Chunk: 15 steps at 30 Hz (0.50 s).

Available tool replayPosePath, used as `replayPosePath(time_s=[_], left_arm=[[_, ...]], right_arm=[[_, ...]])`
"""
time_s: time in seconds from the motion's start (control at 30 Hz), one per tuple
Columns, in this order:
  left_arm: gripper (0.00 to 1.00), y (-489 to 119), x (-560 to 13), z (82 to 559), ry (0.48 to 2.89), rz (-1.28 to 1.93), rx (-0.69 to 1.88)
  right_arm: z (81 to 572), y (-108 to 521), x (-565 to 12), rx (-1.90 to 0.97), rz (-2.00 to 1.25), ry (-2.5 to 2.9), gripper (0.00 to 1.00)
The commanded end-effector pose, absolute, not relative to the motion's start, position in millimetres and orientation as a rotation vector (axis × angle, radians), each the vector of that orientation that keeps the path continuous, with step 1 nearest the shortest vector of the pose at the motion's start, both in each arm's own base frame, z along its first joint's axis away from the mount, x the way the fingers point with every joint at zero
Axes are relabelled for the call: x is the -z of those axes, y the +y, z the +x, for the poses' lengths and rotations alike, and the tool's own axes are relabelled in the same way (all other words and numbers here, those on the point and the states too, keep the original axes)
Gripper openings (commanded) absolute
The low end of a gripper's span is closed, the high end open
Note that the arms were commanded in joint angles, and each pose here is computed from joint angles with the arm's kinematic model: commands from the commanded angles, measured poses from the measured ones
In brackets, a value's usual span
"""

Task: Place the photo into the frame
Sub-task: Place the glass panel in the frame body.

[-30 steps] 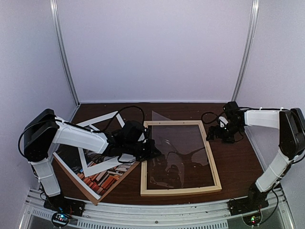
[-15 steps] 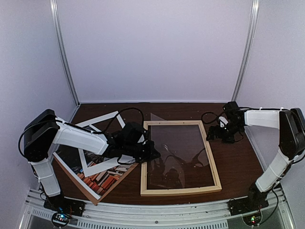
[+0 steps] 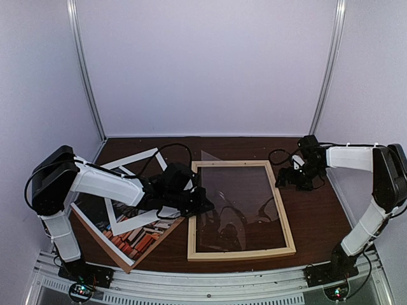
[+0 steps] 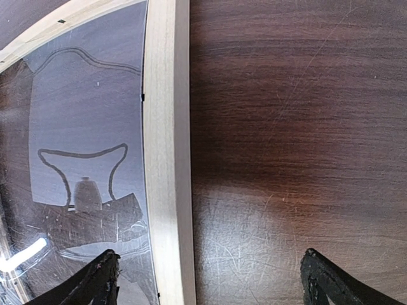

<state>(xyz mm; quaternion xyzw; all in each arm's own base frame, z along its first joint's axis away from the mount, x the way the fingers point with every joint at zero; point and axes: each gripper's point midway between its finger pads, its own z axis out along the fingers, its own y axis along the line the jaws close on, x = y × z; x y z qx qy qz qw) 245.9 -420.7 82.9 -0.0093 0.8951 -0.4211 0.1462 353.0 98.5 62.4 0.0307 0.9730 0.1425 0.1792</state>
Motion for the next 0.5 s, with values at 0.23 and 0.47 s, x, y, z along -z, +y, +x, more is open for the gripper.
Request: replayPosePath(time_s=[0.23, 0.47], left_arm=[[0.00, -422.9, -99.9, 249.0, 2.521, -0.013, 1.231], [0.00, -421.1, -100.7, 249.6, 2.517, -0.017, 1.223]], right_arm=[[360.9, 95.7, -74.7, -0.388, 0.081, 2.716, 0.99], [360.9, 95.3, -74.2, -0.388, 0.083, 2.718, 0.99]])
